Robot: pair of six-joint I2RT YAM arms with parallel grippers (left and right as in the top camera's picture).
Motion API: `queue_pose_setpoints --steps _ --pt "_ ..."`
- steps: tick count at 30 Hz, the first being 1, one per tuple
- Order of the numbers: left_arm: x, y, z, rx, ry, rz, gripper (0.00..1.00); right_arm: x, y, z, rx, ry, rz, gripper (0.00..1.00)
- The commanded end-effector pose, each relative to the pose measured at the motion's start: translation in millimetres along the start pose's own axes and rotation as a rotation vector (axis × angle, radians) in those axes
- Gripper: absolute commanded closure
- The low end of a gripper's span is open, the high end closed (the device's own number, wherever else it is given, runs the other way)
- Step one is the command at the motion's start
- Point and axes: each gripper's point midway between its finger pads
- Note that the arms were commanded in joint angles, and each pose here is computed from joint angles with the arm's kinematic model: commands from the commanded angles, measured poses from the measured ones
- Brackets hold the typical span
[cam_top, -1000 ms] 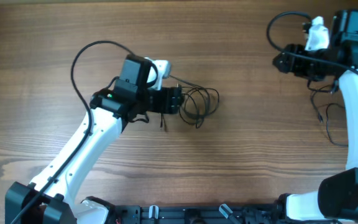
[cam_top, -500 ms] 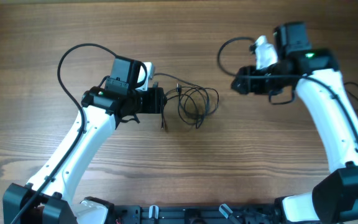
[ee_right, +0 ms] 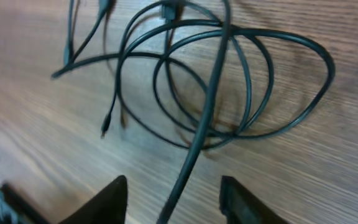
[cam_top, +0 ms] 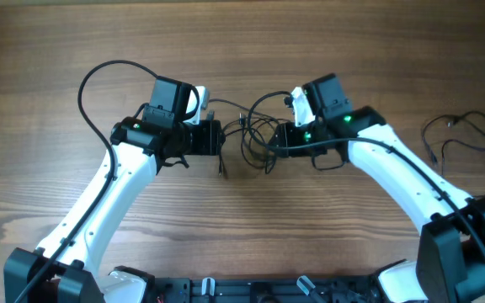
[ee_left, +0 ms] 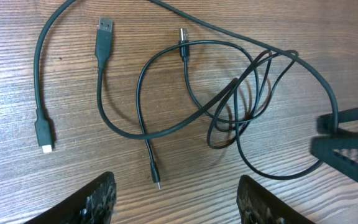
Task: Untangle cables
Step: 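Drop the separated cable at right and return right gripper to the bundle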
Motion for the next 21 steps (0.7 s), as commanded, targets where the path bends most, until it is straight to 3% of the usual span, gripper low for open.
queue_pose_setpoints --steps 1,3,5,6,21 --pt "4 2 0 0.003 0.000 -0.016 0.36 -21 13 9 -0.011 0.173 0.091 0.60" --pt "4 1 0 0.003 0.000 -0.016 0.36 -25 16 11 -0.015 0.178 0.097 0.72" --pt "4 1 0 0.003 -0.005 -0.016 0.36 -26 18 14 -0.012 0.179 0.099 0.93" --pt "4 2 1 0.004 -0.016 -0.015 0.36 -26 18 14 -0.010 0.182 0.099 0.96" --pt "-21 22 16 0.129 -0.066 0.139 0.37 -54 5 1 -0.064 0.419 0.087 0.96"
Point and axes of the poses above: each gripper's point midway between its finger pads, its own y axis out along the fingers, its own x axis along the line the jaws close on, z = x × y, and after that the axes turned 7 degrees about -y, right-handed
